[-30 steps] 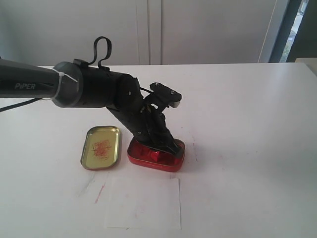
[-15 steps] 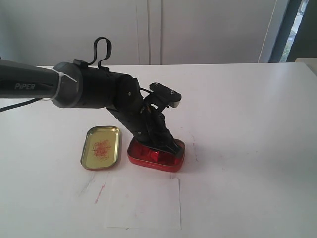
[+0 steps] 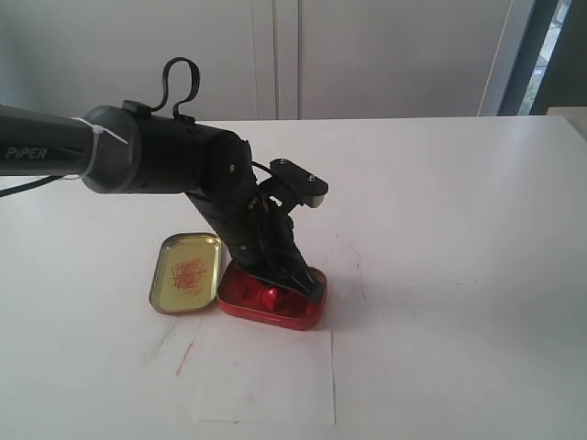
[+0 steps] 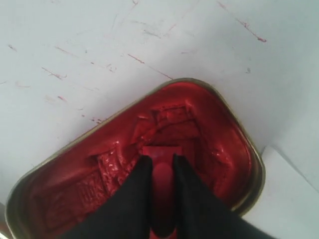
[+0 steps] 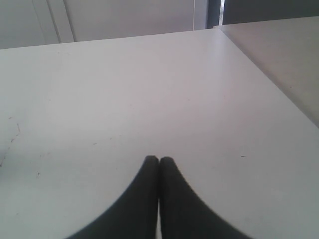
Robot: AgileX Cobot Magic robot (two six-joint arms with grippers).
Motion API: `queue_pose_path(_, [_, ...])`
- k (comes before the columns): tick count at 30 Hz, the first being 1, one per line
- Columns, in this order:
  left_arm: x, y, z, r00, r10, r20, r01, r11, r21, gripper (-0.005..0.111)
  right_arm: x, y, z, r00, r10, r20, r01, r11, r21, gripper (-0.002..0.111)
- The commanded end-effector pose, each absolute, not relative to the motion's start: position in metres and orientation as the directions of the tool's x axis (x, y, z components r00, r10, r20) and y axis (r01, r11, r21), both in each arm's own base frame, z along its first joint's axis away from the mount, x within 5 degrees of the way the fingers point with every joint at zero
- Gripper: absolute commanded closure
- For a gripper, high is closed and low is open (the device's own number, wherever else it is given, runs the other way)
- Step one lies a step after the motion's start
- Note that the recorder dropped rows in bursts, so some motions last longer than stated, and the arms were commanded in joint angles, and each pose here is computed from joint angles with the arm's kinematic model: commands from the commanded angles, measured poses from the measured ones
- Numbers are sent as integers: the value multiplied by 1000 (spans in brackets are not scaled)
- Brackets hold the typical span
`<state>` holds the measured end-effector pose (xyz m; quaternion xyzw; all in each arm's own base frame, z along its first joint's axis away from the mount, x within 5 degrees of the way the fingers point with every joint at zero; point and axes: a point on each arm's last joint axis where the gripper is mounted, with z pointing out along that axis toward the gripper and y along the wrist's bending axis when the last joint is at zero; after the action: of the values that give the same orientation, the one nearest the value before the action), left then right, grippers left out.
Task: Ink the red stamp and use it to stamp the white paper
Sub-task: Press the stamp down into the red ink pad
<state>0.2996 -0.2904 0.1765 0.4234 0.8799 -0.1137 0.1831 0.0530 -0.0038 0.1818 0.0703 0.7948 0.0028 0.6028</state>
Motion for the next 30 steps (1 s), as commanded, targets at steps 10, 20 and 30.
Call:
queue_pose_path(10, [304, -295, 187, -550, 656, -517, 776, 631, -24, 107, 53, -4, 181, -257, 110, -960, 105, 991, 85, 108])
queue_pose_path(20, [304, -295, 187, -546, 651, -527, 775, 632, -22, 107, 53, -4, 181, -257, 110, -960, 105, 991, 85, 108])
queue_pose_path(30, [305, -295, 187, -531, 666, -525, 783, 622, -1, 107, 53, -4, 181, -257, 110, -960, 105, 991, 85, 108])
